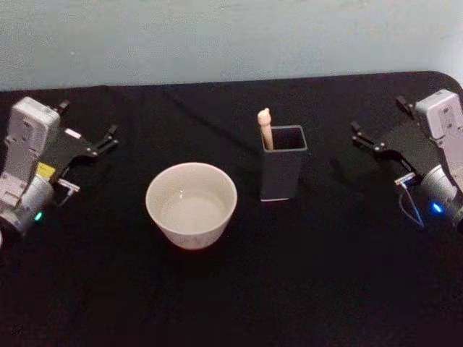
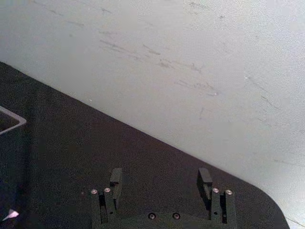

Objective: Pick up the stirring spoon with one hand, stir inside the cup, then place it back in its original position.

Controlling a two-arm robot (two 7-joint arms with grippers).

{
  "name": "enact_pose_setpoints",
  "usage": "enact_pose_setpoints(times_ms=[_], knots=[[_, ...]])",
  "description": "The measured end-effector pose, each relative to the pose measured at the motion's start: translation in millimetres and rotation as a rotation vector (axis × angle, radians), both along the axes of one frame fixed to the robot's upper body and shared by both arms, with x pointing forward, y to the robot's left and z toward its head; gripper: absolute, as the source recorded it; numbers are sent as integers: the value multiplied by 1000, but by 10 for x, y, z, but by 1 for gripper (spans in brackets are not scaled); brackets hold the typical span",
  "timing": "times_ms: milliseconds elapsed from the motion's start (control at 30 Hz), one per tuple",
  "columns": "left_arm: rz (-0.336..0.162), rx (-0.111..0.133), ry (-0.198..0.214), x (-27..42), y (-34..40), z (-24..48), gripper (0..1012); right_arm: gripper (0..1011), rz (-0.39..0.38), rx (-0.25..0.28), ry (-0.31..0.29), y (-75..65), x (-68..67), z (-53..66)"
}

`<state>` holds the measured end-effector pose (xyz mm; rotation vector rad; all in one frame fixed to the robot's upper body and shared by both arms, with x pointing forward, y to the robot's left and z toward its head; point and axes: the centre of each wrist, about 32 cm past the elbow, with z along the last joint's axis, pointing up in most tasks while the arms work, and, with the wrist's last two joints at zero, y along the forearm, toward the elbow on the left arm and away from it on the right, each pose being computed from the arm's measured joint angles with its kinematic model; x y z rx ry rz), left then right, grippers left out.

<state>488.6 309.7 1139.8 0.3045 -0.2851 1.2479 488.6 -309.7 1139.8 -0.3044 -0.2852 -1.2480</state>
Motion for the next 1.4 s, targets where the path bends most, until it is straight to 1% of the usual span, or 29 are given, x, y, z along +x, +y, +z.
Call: enact_pose_setpoints(times_ms=[1400], knots=[[0,0,0,0,0,0,1001,1000,0,0,0,0,0,0]])
